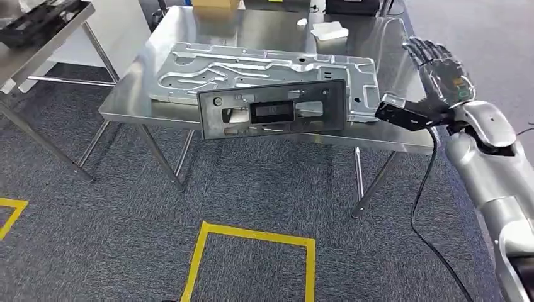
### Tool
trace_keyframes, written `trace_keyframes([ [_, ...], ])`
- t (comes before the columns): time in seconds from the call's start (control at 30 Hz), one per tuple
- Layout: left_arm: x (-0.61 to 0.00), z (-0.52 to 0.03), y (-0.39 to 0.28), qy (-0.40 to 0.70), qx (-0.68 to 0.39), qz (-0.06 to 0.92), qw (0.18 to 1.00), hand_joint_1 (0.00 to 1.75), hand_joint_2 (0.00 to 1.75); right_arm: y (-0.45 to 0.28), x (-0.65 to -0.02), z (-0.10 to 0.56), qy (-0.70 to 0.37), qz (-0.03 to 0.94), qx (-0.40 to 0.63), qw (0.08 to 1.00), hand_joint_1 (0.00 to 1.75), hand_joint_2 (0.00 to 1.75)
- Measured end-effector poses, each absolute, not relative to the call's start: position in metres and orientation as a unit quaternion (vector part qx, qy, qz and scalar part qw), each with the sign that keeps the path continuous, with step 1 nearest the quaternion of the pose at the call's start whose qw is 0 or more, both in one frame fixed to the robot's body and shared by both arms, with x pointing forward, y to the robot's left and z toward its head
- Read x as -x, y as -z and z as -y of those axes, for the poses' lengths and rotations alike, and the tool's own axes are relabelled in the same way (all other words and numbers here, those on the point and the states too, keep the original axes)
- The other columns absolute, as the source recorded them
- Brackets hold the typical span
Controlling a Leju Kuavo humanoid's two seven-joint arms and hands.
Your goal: Take the parts from the cabinet and place them on the table.
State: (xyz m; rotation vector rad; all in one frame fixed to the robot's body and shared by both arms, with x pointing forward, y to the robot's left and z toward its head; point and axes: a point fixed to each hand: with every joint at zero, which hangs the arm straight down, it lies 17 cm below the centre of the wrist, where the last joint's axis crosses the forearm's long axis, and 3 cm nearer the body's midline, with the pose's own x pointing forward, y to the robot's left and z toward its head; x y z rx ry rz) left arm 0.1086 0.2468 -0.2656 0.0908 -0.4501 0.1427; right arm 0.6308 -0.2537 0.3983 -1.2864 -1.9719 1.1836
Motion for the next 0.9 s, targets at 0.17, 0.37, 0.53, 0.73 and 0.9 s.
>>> trace_keyframes([
  [0.17,-0.11,-0.246,0.265,-0.067,-0.043,0.224,0.971,0.0,0.0,-0.341,-0.606,0.259,-0.432,0.731,0.462,0.257,0.0,0.0],
  [0.37,-0.109,-0.244,0.266,-0.064,-0.041,0.223,0.972,0.0,0.0,-0.25,-0.566,0.249,-0.459,0.723,0.433,0.282,0.0,0.0],
  [0.53,-0.11,-0.244,0.265,-0.065,-0.04,0.224,0.972,0.0,0.0,-0.206,-0.539,0.23,-0.471,0.734,0.387,0.298,0.0,0.0],
  [0.73,-0.117,-0.245,0.263,-0.063,-0.041,0.236,0.969,0.0,0.0,-0.138,-0.5,0.19,-0.417,0.769,0.245,0.417,0.0,0.0],
  [0.9,-0.126,-0.247,0.259,-0.045,-0.05,0.26,0.963,0.0,0.0,-0.046,-0.465,0.182,-0.337,0.744,0.171,0.552,0.0,0.0],
])
